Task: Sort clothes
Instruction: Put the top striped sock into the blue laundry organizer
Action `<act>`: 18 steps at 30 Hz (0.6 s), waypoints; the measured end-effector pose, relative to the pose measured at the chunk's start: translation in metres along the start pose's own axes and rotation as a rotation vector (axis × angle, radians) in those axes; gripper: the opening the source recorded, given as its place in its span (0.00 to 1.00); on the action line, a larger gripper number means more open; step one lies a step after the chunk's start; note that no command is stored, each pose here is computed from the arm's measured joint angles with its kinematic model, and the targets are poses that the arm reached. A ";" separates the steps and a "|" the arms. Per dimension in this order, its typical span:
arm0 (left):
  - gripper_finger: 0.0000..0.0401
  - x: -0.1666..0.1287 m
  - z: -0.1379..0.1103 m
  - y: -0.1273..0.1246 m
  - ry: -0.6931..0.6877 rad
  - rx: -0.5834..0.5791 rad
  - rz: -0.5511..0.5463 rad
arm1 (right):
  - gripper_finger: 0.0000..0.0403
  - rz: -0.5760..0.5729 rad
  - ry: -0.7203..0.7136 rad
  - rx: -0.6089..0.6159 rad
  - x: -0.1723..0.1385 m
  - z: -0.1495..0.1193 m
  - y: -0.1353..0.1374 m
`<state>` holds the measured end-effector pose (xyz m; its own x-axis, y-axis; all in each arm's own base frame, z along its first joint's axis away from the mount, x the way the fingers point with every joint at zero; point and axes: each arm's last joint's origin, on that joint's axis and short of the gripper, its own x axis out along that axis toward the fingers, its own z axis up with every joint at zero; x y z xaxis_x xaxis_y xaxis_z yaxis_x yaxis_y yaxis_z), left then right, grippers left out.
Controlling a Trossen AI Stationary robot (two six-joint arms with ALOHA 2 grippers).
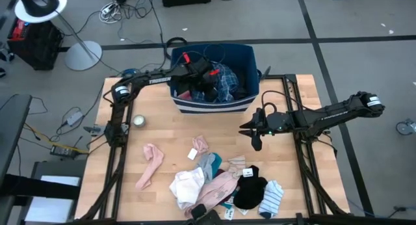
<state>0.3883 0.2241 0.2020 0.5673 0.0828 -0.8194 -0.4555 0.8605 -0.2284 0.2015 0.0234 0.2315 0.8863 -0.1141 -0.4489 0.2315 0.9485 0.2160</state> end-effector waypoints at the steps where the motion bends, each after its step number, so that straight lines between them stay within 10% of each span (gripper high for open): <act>1: 0.01 0.000 0.000 0.000 -0.001 0.001 0.003 | 0.28 0.000 -0.003 0.001 0.000 0.000 0.000; 18: 0.22 -0.063 0.032 -0.023 0.066 0.064 -0.097 | 0.28 0.002 0.006 0.002 0.000 0.000 0.000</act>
<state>0.3851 0.2146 0.2757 0.5593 -0.0337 -0.8283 -0.3550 0.8932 -0.2761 0.2013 0.0231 0.2311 0.8844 -0.1099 -0.4537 0.2301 0.9483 0.2187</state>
